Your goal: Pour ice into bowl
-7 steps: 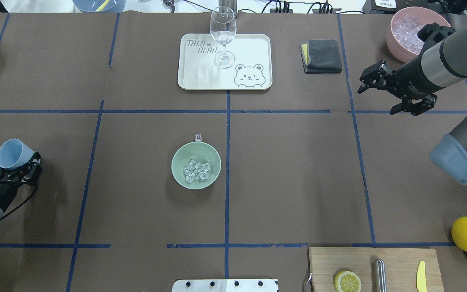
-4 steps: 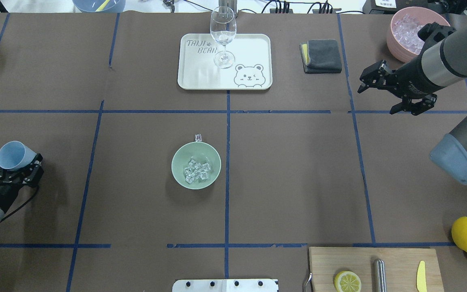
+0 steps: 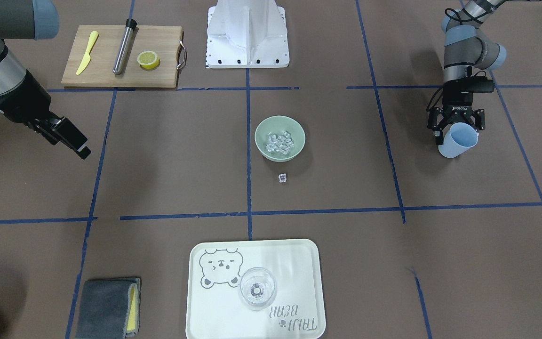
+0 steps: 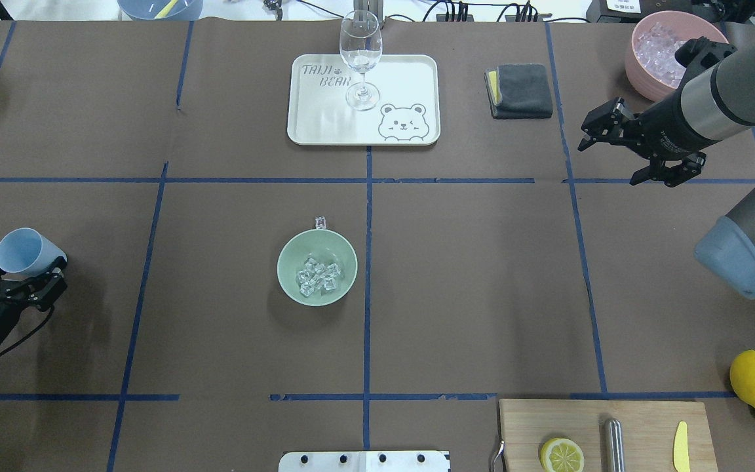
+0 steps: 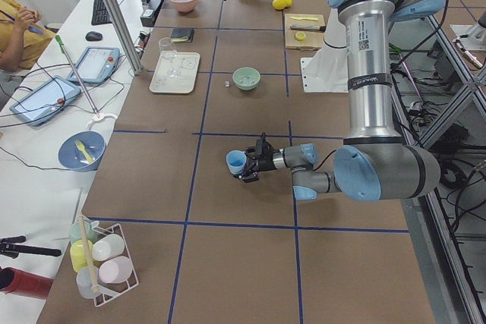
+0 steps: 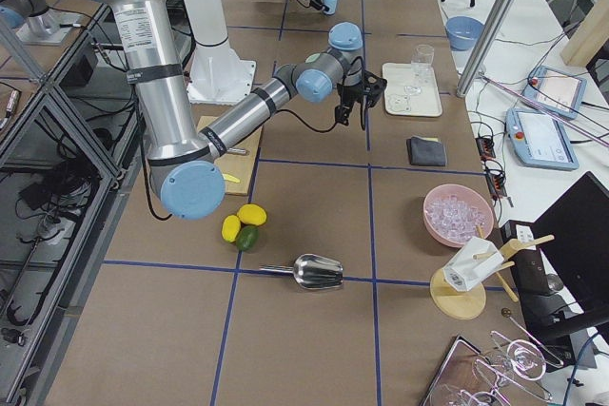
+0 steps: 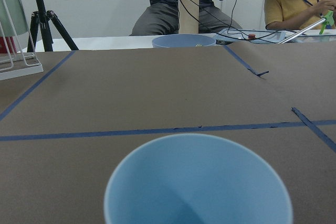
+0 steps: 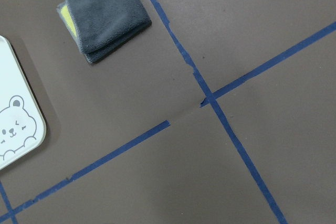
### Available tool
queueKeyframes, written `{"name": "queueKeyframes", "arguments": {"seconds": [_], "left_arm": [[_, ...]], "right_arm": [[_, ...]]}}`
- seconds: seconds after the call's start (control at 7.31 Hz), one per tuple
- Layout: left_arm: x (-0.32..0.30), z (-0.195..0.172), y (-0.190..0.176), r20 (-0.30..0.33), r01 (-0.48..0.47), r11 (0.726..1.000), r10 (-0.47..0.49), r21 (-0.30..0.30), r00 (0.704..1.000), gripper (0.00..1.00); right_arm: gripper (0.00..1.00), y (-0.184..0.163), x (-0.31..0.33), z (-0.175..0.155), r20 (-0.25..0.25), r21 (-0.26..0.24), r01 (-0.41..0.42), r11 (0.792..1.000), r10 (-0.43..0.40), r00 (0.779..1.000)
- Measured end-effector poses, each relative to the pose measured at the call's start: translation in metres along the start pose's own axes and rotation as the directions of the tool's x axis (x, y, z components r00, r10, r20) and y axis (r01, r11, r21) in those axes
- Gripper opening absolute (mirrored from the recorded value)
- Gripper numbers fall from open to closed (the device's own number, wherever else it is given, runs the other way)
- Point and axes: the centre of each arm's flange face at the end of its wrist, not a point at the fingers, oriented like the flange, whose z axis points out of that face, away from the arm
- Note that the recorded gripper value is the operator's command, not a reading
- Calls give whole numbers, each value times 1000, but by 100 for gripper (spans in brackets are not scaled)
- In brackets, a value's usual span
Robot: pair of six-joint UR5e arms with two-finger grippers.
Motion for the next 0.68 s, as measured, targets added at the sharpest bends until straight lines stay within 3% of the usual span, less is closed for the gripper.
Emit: {"name": "queueKeyframes", "arguments": {"seconds": [0.41, 0.68], "left_arm": [[-24, -31, -11, -57, -73, 987, 65, -143, 996, 100], [-28, -49, -16, -124, -132, 960, 104, -245, 987, 100]], "right_arm": [[100, 0, 0, 1, -1, 1, -1, 1000, 1, 1000], [100, 0, 0, 0, 0, 1, -1, 1000, 1, 1000]]}}
